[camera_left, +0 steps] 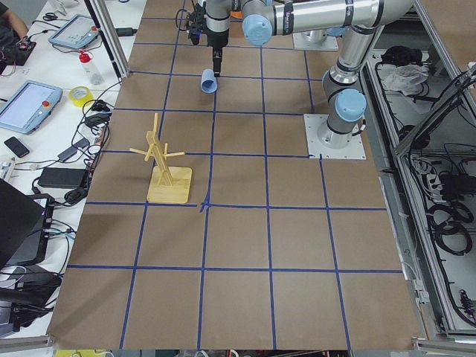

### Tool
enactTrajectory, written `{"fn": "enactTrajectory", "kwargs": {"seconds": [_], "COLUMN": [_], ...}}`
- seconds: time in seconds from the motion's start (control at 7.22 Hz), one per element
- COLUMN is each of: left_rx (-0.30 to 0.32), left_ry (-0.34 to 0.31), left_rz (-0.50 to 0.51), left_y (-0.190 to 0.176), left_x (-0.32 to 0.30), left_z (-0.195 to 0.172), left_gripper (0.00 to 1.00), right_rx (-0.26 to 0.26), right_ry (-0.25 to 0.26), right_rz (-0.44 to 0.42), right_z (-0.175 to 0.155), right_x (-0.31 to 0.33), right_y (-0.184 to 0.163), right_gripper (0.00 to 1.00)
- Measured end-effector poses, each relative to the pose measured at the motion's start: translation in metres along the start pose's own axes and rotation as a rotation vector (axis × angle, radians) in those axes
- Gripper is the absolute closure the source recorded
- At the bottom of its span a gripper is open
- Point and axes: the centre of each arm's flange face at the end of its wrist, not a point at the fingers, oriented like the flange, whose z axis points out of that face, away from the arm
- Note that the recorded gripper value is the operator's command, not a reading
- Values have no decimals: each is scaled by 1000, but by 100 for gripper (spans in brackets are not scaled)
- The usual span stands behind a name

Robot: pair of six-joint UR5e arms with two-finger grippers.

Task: Flip cup
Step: 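Lay the cup on its side and open the right gripper, then reach the left gripper to the lying cup while the right arm withdraws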

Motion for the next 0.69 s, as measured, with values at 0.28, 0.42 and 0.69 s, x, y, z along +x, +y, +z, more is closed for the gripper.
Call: {"fn": "enactTrajectory", "kwargs": {"seconds": [0.28,0.42,0.69], "left_rx": [-7,5,-3], "left_ry": [137,202,330], "left_rz": [-33,-52,-112], "left_y": [-19,-31,-51], "left_x": [13,19,29], "left_z": [37,56,93], "left_gripper": [0,0,0], "right_rx": [-36,-47,-56], "right_ry": [-3,1,26], "right_rz": [239,324,534], "right_z": [-52,-71,-95], "right_x": [31,43,61], "right_y": [57,83,119], "right_gripper": [0,0,0]}}
